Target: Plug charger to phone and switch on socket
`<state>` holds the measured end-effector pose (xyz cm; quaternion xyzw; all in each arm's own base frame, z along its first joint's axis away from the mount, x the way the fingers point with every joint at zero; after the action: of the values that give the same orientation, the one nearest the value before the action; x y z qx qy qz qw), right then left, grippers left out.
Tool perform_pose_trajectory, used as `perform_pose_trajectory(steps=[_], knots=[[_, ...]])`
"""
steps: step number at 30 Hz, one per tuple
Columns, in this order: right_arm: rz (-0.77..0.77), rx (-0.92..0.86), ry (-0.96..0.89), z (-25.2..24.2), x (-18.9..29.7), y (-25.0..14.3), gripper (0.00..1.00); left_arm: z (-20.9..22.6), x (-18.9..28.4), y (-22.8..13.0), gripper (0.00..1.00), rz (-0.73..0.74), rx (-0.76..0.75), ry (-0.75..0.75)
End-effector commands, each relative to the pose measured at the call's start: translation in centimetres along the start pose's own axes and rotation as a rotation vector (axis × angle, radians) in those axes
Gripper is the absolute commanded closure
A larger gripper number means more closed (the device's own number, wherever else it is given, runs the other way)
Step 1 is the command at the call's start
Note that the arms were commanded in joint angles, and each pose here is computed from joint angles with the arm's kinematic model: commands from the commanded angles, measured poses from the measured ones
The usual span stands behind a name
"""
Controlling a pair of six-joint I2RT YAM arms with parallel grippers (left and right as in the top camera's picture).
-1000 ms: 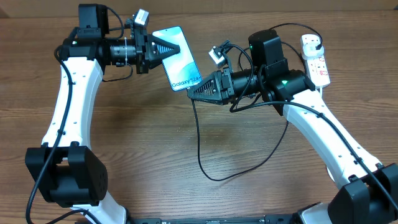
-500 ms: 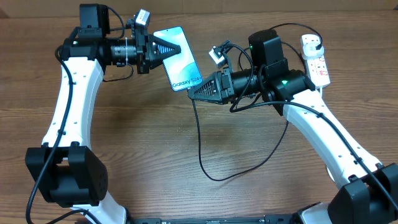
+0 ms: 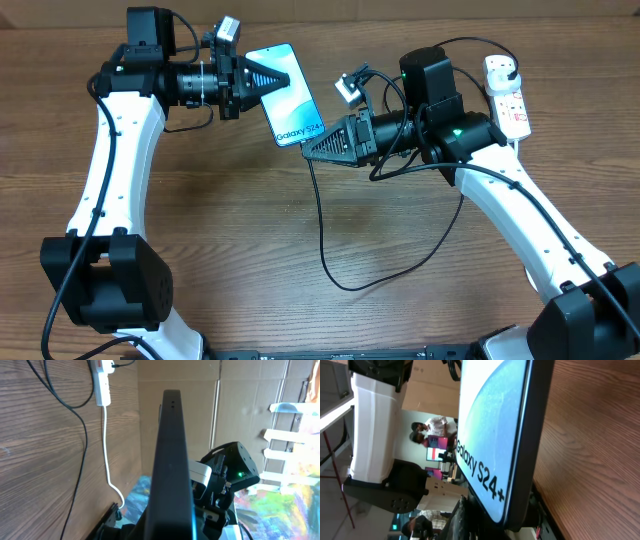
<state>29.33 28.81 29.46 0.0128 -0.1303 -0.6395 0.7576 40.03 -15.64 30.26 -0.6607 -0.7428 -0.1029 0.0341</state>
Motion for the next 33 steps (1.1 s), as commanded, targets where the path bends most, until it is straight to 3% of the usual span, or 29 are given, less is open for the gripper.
perform_pose_trajectory(steps=[1,33], knots=[[-0.023,0.053,0.003,1.3,0.4,0.5,0.96,-1.6,0.0,-0.8,0.96,0.039,-0.034,-0.071],[-0.080,0.029,-0.038,0.8,0.5,1.5,0.96,-2.1,-2.2,-2.1,0.96,0.096,-0.043,-0.076]])
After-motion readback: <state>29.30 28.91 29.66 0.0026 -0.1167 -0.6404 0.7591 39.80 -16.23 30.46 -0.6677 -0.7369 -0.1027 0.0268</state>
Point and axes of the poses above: each gripper's point midway between its finger pads, its own x axis back along the fingers, its own z axis along the line the jaws close on, y = z × x, the point moved 1 cm from there along x, back along the fingers, and after that the axes turned 4 degrees about -x, right-handed, at the moved point
